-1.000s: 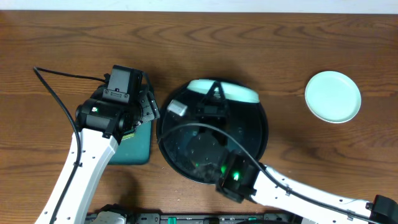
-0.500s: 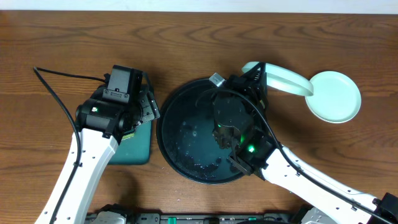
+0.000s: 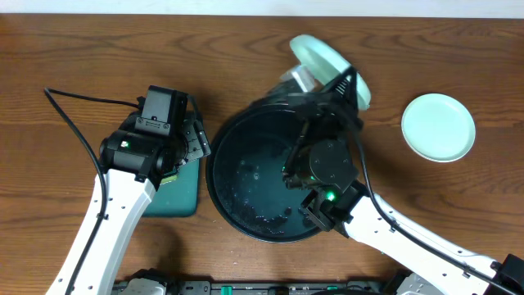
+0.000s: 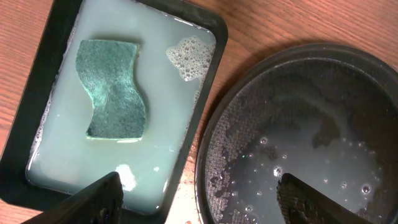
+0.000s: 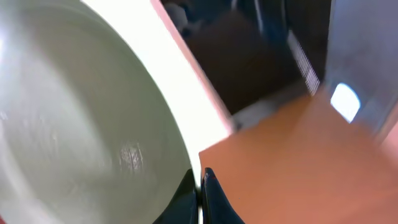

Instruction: Clean dirty plates on tray and stack at the side

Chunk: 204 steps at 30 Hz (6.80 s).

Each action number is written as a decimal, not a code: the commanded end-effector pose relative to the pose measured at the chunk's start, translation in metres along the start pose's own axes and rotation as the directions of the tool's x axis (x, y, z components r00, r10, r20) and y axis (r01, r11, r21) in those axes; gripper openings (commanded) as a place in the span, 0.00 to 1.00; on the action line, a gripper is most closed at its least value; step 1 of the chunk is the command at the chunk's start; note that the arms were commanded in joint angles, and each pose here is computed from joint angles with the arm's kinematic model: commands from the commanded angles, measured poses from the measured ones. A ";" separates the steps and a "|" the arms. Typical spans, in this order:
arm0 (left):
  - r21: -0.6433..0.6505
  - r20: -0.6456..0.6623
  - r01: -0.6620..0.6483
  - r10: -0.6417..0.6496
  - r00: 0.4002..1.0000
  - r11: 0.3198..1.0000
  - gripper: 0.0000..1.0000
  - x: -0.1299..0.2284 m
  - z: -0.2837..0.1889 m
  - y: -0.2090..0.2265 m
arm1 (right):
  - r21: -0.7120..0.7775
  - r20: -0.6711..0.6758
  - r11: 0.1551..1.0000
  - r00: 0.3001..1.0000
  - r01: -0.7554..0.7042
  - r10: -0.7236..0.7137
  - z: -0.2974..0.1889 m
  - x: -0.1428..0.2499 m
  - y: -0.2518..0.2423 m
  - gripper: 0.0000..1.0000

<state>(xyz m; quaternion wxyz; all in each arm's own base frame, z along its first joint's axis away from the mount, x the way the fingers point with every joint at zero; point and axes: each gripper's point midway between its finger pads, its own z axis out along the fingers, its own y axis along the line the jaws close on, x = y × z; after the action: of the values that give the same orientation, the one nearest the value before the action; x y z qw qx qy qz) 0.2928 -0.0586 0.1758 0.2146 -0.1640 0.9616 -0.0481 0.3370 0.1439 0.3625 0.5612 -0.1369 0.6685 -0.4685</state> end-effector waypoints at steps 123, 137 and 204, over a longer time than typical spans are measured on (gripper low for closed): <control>0.003 -0.001 0.002 -0.002 1.000 1.000 0.80 -0.001 0.001 -0.002 | 0.404 -0.837 0.385 -0.165 -0.830 0.521 0.115 0.381 -0.004 0.01; 0.003 -0.001 0.002 -0.002 1.000 1.000 0.80 -0.001 0.001 -0.002 | 0.414 -0.906 0.565 -0.265 -0.714 0.330 0.163 0.412 0.010 0.01; -0.070 0.355 0.051 -0.023 0.935 0.996 0.80 -0.028 -0.113 0.045 | -0.545 -0.675 0.495 0.704 -0.677 0.220 0.084 0.118 -0.024 0.99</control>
<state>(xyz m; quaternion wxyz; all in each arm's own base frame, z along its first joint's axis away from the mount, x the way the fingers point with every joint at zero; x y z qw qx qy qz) 0.2727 -0.0280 0.2427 0.3137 -0.1824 0.9317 -0.0152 0.3716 -0.0048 0.3050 0.3432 -0.0106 0.9391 0.0126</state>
